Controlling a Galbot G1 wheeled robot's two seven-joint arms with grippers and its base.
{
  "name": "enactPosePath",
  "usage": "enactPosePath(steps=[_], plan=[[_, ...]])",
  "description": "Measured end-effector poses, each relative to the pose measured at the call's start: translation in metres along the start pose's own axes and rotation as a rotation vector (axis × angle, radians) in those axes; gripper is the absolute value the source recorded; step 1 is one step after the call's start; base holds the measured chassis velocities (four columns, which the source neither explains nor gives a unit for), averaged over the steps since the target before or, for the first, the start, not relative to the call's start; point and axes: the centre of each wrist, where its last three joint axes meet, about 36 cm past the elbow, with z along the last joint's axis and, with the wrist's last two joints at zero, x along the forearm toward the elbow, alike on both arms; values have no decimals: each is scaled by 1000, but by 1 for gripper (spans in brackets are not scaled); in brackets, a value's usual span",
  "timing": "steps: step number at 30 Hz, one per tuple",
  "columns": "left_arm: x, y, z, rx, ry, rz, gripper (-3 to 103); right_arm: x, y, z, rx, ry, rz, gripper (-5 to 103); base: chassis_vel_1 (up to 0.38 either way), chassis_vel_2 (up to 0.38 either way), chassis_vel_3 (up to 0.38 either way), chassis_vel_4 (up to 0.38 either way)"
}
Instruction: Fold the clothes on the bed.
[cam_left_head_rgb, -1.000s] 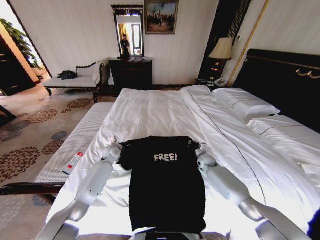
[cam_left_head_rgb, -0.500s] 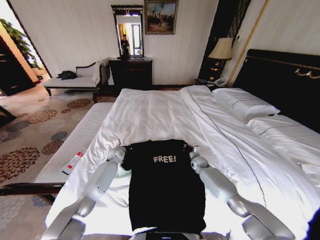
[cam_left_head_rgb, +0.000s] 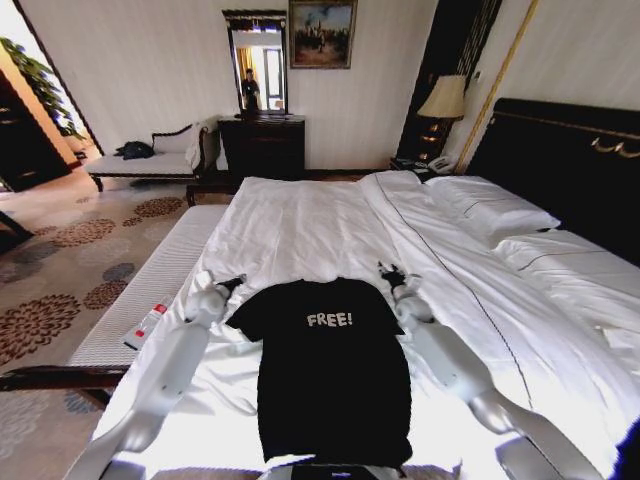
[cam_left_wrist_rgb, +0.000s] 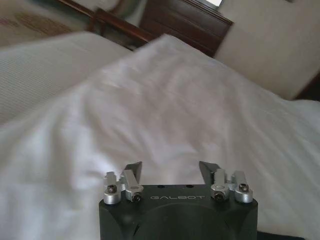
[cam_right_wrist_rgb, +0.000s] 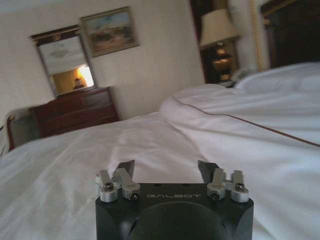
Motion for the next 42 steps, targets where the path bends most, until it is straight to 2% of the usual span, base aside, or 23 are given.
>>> enactPosePath(steps=[1, 2, 3, 4, 6, 7, 9, 12, 13, 17, 18, 22, 27, 39, 42], plan=[[10, 7, 0, -21, -13, -26, 73, 15, -8, 3, -52, 38, 16, 76, 0, 0, 0, 0], [10, 7, 0, -21, -13, -26, 73, 15, -8, 3, -52, 38, 16, 76, 0, 0, 0, 0], [20, 12, 2, -35, -21, -42, 78, 29, -11, 3, -131, 78, 36, 82, 0, 0, 0, 0], [33, 16, 3, -46, -27, -53, 78, 41, -13, -3, -222, 111, 55, 82, 0, 0, 0, 0], [66, 17, 7, -51, -52, -44, 89, 61, -11, -12, -380, 156, 77, 92, 0, 0, 0, 0], [66, 17, 7, -51, -52, -44, 89, 61, -11, -12, -380, 156, 77, 92, 0, 0, 0, 0], [94, 15, 9, -54, -101, -27, 98, 77, -10, -14, -478, 182, 87, 99, 0, 0, 0, 0], [130, 18, 14, -34, -182, -22, 100, 97, -5, -8, -600, 235, 122, 100, 0, 0, 0, 0], [130, 18, 14, -34, -182, -22, 100, 97, -5, -8, -600, 235, 122, 100, 0, 0, 0, 0], [151, 20, 20, -12, -235, -43, 100, 123, 5, 5, -732, 266, 163, 100, 0, 0, 0, 0], [151, 20, 20, -12, -235, -43, 100, 123, 5, 5, -732, 266, 163, 100, 0, 0, 0, 0], [168, 20, 34, 3, -225, -47, 100, 154, 10, 13, -806, 274, 198, 100, 0, 0, 0, 0], [173, 23, 49, -8, -196, -62, 100, 177, 10, 17, -844, 286, 231, 100, 0, 0, 0, 0], [181, 29, 40, -21, -196, -76, 100, 179, 26, 41, -872, 339, 250, 100, 0, 0, 0, 0], [180, 32, 38, -24, -197, -87, 100, 177, 29, 48, -876, 349, 253, 103, 0, 0, 0, 0]])
